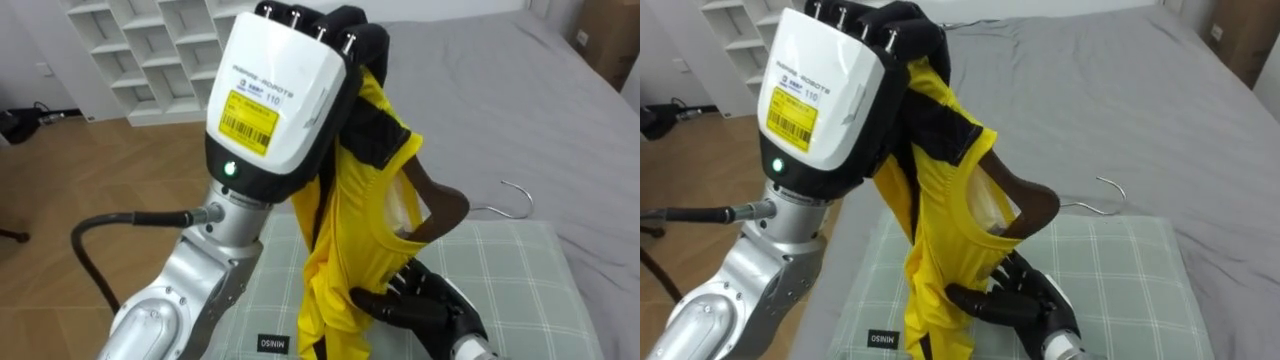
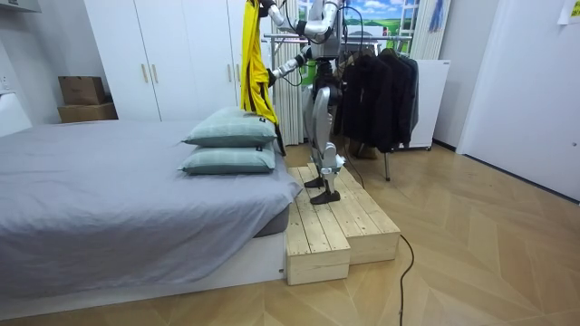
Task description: Hang clothes
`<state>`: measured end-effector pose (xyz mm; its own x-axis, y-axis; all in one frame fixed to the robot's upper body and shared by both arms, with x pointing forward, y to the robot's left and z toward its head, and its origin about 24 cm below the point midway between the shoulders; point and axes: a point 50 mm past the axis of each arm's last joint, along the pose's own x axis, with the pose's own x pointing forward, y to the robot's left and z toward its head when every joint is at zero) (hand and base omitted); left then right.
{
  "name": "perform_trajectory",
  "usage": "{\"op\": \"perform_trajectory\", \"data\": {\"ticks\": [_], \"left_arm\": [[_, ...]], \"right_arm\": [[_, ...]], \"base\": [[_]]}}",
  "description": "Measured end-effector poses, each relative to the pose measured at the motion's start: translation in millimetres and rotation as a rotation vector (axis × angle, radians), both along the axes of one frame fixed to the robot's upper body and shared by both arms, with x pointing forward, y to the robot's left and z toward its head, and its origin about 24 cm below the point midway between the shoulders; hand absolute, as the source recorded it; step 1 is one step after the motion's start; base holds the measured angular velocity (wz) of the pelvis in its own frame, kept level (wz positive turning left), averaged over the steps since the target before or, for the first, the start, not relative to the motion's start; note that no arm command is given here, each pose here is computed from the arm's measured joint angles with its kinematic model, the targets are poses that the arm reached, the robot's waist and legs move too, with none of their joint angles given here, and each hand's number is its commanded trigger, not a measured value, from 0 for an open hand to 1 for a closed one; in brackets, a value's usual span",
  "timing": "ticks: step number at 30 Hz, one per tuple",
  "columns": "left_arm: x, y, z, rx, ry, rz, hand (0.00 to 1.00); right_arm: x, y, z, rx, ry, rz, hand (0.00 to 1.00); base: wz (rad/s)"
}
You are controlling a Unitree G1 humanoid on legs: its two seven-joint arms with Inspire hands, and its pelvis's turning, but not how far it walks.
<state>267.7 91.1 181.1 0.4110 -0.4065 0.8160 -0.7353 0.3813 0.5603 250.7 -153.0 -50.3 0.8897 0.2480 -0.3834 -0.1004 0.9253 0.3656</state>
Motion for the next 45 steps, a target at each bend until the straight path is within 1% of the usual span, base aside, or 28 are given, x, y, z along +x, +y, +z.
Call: {"op": "perform_trajectory", "data": {"ticks": [7,17,27,28,29,30,31,45], "left_arm": [[0,-0.5,0,-0.005,0.002,-0.003,1.0],[2,-3.5,-4,-0.027,0.021,-0.001,1.0],[1,-0.4,-3,-0.063,-0.013,0.021,1.0],[1,0.2,-2,-0.069,-0.019,0.027,1.0],[1,1.0,-2,-0.076,-0.024,0.034,1.0],[1,1.3,-2,-0.079,-0.027,0.037,1.0],[1,1.8,-2,-0.085,-0.033,0.04,1.0],[4,5.6,-4,-0.101,-0.035,0.079,1.0]], "right_arm": [[8,5,10,-0.001,-0.045,0.021,0.0],[16,23,39,0.01,-0.179,0.098,0.0],[17,28,45,-0.016,-0.205,0.129,0.0],[17,29,46,-0.017,-0.208,0.13,0.38],[17,30,47,-0.016,-0.212,0.129,0.6],[17,30,48,-0.016,-0.215,0.128,0.97],[18,31,49,-0.016,-0.219,0.124,1.0],[15,37,47,-0.016,-0.202,0.153,1.0]], "base": [[0.0],[0.0],[0.0],[0.0],[0.0],[-0.04],[-0.05],[0.0]]}}
